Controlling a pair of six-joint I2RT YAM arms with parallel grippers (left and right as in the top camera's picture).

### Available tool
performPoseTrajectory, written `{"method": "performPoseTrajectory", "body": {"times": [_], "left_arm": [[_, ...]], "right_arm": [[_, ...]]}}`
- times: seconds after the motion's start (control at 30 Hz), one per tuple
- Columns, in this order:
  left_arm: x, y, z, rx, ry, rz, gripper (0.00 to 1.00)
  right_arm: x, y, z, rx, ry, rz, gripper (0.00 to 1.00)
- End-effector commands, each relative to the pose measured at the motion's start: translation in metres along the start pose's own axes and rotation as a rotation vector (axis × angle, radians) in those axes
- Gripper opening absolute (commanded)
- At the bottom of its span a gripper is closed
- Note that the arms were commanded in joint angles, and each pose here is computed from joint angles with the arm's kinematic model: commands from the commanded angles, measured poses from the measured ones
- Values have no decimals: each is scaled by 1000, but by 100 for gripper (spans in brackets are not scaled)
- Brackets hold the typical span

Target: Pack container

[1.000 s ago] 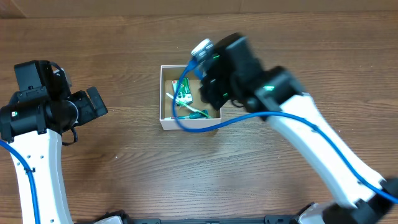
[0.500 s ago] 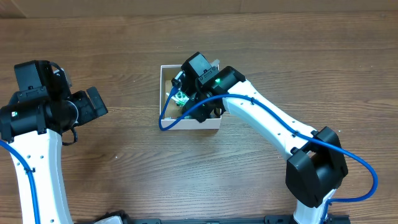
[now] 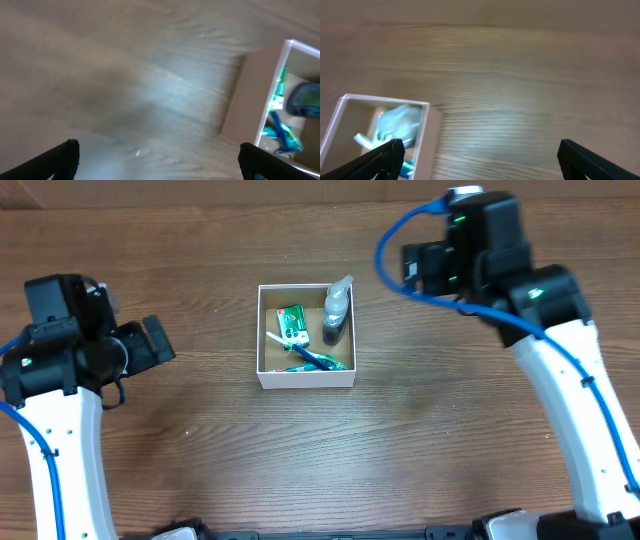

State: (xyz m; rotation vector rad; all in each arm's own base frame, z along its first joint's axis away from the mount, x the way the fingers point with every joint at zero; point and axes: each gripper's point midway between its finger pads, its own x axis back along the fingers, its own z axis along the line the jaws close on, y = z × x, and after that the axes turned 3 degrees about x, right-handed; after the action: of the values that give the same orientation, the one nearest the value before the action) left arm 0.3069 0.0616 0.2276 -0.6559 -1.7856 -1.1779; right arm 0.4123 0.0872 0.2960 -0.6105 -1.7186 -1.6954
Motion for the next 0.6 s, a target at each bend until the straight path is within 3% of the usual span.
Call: {"method": "performPoseTrajectory", "body": {"times": [0.0,0.13,0.33,0.57], "left_arm": [[0,5,-50,-178,-108,-40,100],[-31,-3,-88,-317,-134,12,100],[-69,-20,-77,-307,-56,148,100],[-32,-20,-81,-334,-142,93,100]], "right_arm": [[-10,-11,-41,-182,77,47,100],[-16,-28,-91,-296,33,75,100],[-10,-51,-130,-366,-133,139,100],[-4,-86,-120,-376,-131,238,100]]}}
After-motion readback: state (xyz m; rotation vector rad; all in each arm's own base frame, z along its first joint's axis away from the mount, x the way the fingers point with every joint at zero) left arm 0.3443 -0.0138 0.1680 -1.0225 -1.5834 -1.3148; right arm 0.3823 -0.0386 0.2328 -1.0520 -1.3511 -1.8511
